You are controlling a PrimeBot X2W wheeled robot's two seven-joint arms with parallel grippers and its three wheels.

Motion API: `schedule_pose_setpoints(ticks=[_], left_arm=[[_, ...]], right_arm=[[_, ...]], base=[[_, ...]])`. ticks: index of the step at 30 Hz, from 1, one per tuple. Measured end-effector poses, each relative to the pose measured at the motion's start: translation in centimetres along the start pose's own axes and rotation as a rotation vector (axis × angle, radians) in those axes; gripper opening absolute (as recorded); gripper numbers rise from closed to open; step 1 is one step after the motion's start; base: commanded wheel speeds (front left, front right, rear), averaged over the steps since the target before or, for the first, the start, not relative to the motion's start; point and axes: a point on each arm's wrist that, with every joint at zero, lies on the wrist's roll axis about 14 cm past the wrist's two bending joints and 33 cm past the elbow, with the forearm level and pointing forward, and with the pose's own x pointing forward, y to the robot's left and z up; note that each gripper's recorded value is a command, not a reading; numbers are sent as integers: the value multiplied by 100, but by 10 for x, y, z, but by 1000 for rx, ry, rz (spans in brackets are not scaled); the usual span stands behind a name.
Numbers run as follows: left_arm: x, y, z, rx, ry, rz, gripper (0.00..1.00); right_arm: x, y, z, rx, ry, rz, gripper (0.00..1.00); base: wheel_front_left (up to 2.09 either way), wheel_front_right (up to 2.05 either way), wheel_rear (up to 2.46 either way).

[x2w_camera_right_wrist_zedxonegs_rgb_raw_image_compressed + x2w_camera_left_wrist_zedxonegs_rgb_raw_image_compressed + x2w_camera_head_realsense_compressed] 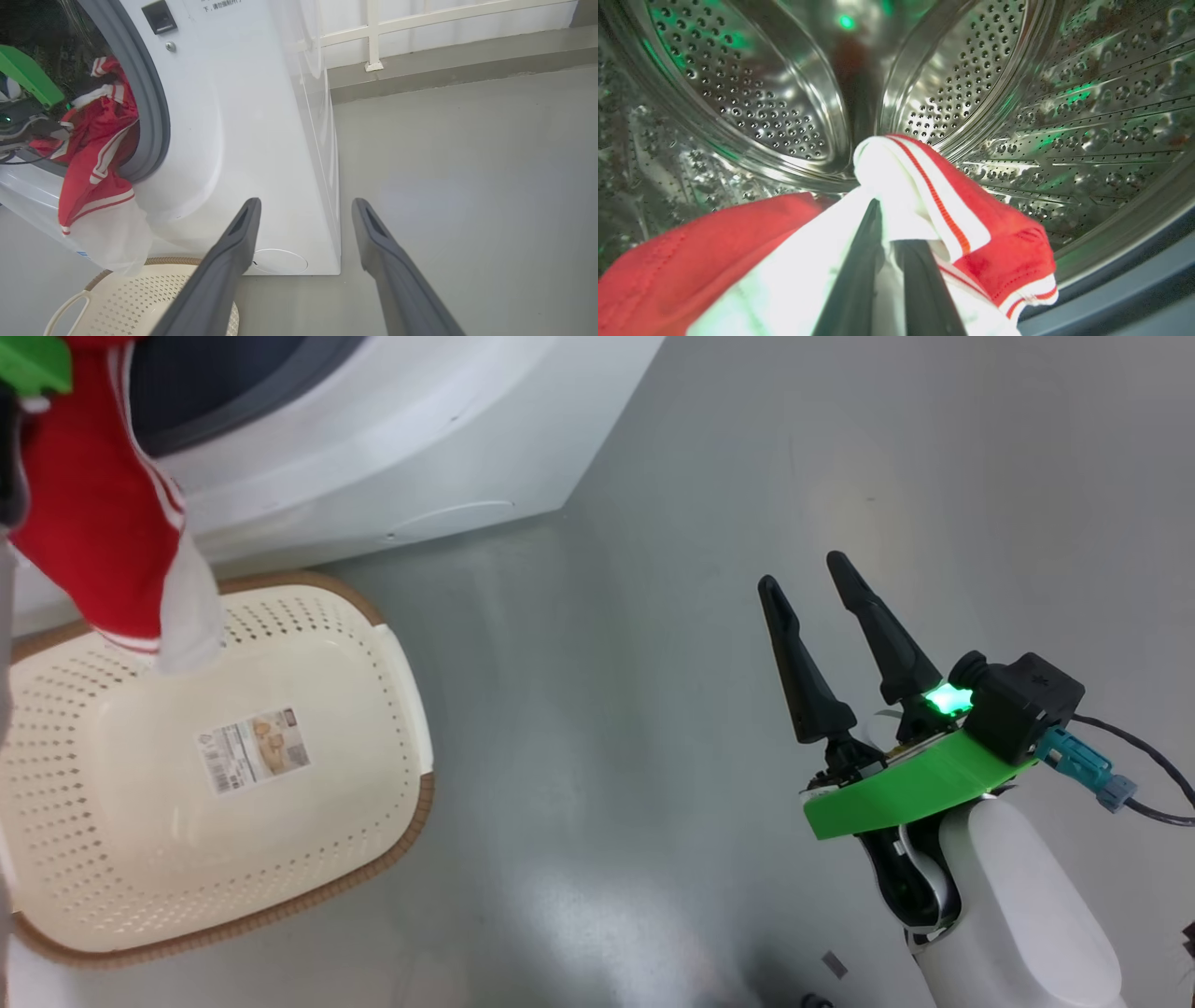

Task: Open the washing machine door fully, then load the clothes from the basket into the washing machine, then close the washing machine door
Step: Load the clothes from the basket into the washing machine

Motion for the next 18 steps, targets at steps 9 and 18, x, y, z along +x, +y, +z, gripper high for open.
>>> schedule_pose_setpoints(ticks=[9, 18], left_arm=[[17, -14, -13, 10, 5, -36, 0], [10, -14, -25, 9, 50, -30, 100]], right_arm=[[5, -4, -6, 2, 8, -17, 100], [8, 0, -4, 8, 1, -6, 100]], base=[[0, 0, 0], [0, 0, 0]])
